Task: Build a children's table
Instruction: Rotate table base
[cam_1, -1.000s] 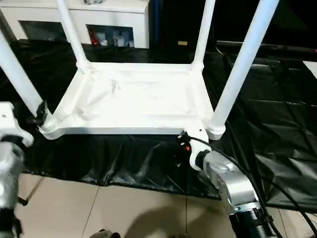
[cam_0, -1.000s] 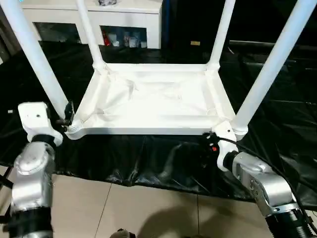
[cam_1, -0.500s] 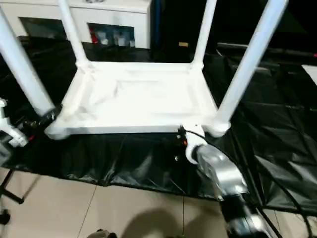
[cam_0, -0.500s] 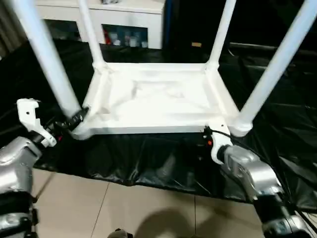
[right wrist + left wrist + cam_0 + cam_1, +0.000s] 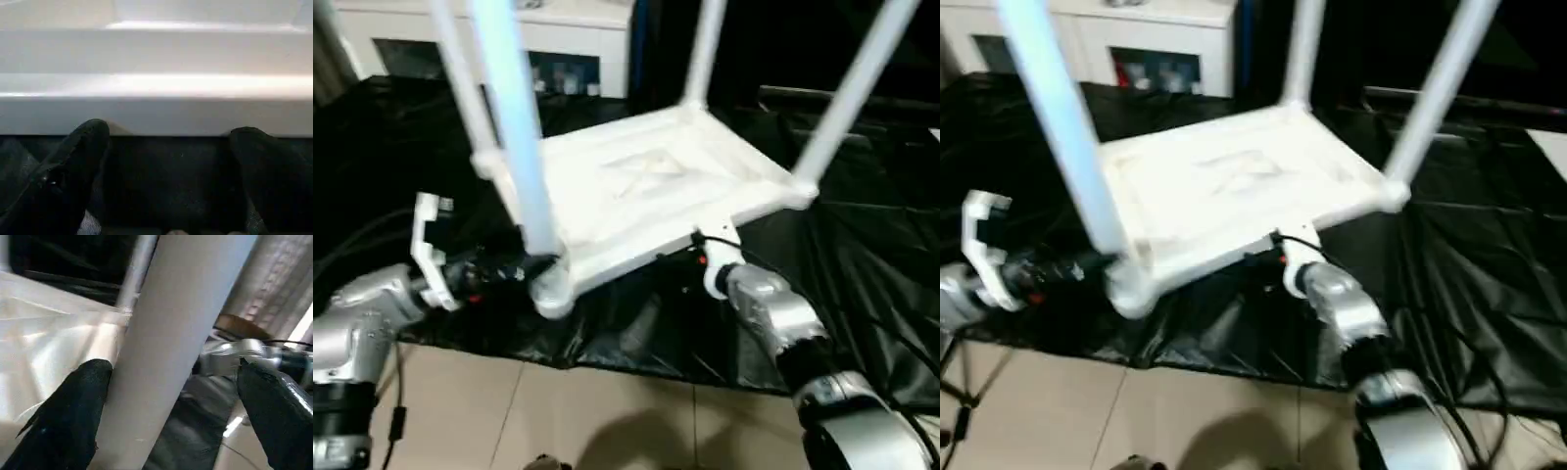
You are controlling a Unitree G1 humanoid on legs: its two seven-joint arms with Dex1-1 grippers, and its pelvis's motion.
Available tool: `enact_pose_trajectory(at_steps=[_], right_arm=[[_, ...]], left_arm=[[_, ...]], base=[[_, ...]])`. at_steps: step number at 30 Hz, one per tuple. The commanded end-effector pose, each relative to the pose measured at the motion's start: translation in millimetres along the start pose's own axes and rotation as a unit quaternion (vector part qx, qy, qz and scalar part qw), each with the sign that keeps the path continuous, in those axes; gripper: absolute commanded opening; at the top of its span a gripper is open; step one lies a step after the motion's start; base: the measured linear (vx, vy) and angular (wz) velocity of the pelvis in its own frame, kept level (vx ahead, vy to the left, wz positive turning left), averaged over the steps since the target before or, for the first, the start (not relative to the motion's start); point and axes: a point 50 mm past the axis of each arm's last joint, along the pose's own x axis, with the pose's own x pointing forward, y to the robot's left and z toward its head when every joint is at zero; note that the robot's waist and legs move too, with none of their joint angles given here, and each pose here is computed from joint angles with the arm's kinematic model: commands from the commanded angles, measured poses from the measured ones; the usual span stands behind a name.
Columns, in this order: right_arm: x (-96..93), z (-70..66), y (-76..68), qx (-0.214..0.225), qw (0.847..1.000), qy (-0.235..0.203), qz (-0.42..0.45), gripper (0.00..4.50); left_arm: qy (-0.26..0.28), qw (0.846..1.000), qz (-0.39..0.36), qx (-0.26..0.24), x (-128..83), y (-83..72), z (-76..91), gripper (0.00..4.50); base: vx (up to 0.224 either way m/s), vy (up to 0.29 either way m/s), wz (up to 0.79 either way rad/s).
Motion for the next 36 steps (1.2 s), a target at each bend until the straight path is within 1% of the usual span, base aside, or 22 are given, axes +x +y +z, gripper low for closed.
enact_pose_trajectory(at_steps=[1,2,4,7,8,10,11,13,14,18,19,22,23,25,26,27,28,29,31,32,34,36], right_arm=[[6.7,13.7,12.2,-0.018,0.999,-0.021,0.026,4.50],[10.3,15.0,17.0,-0.023,0.999,-0.021,0.035,4.50],[12.1,15.7,19.6,-0.025,0.999,-0.021,0.039,4.50],[18.0,18.0,32.1,-0.030,0.997,-0.026,0.065,4.50],[20.5,18.0,39.3,-0.032,0.996,-0.027,0.083,4.50],[21.8,17.7,42.3,-0.034,0.995,-0.027,0.090,4.50],[23.5,16.7,47.6,-0.035,0.994,-0.028,0.103,4.50],[24.6,15.9,51.9,-0.036,0.992,-0.029,0.114,4.50],[25.6,14.8,56.0,-0.036,0.991,-0.031,0.124,4.50],[26.4,13.0,57.1,-0.038,0.991,-0.032,0.125,4.50],[26.4,12.4,55.2,-0.038,0.992,-0.032,0.118,4.50],[25.8,11.0,49.2,-0.036,0.994,-0.033,0.103,4.50],[25.3,10.0,45.6,-0.039,0.994,-0.031,0.092,4.50],[23.1,7.6,34.8,-0.040,0.997,-0.030,0.063,4.50],[20.4,5.4,25.6,-0.036,0.998,-0.030,0.043,4.50],[18.1,3.8,19.0,-0.033,0.999,-0.030,0.031,4.50],[18.1,3.8,19.0,-0.033,0.999,-0.030,0.031,4.50],[12.6,-1.1,5.4,-0.026,0.999,-0.030,0.007,4.50],[7.8,-5.6,-4.4,-0.021,0.999,-0.028,-0.008,4.50],[1.2,-10.9,-15.4,-0.018,0.999,-0.027,-0.017,4.50],[-4.7,-14.6,-24.7,-0.020,0.999,-0.025,-0.028,4.50],[-11.9,-15.7,-33.2,-0.029,0.999,-0.033,-0.024,4.50]], left_arm=[[-0.001,0.998,-0.057,0.001,15.5,-11.9,2.7,4.49],[-0.001,0.997,-0.073,0.001,21.9,-17.1,3.1,4.49],[-0.002,0.997,-0.082,-0.001,25.6,-20.2,3.3,4.49],[-0.002,0.993,-0.119,-0.009,41.4,-30.2,4.5,4.49],[-0.003,0.991,-0.134,-0.010,49.6,-33.6,4.9,4.49],[-0.003,0.990,-0.141,-0.012,53.4,-35.0,4.9,4.49],[-0.002,0.988,-0.153,-0.013,61.3,-36.8,4.7,4.49],[-0.001,0.986,-0.165,-0.013,69.1,-38.4,4.4,4.49],[0.001,0.984,-0.178,-0.011,79.6,-40.4,3.9,4.49],[0.005,0.981,-0.193,0.000,98.1,-41.9,3.6,4.49],[0.004,0.981,-0.196,0.006,108.1,-41.5,4.0,4.49],[-0.002,0.983,-0.184,0.026,123.4,-39.5,4.1,4.49],[-0.001,0.985,-0.167,0.040,129.7,-36.8,3.4,4.49],[0.004,0.991,-0.111,0.079,139.6,-26.5,1.7,4.49],[0.010,0.992,-0.061,0.109,143.4,-17.0,0.6,4.49],[0.012,0.991,-0.036,0.125,144.2,-11.8,0.1,4.49],[0.012,0.991,-0.036,0.125,144.2,-11.8,0.1,4.49],[0.023,0.989,0.007,0.145,139.7,-1.5,-1.5,4.49],[0.032,0.986,0.032,0.158,134.0,5.1,-3.1,4.49],[0.049,0.986,0.042,0.155,124.4,9.5,-6.8,4.49],[0.065,0.983,0.052,0.164,117.4,12.3,-10.8,4.49],[0.079,0.986,0.028,0.146,108.8,10.1,-16.5,4.49]], base=[[0.000,0.000,0.00],[0.000,0.000,0.00],[0.000,0.000,0.00],[0.000,0.000,0.00],[0.000,0.000,0.00],[0.000,0.000,0.00],[0.000,0.000,0.00],[0.000,0.000,0.00],[0.000,0.000,0.00],[0.000,0.000,0.00],[0.000,0.000,0.00],[0.000,0.000,0.00],[0.000,0.000,0.00],[0.000,0.000,0.00],[0.000,0.000,0.00],[0.000,0.000,0.00],[0.000,0.000,0.00],[0.000,0.000,0.00],[0.000,0.000,0.00],[0.000,0.000,0.00],[0.000,0.000,0.00],[0.000,0.000,0.00]])
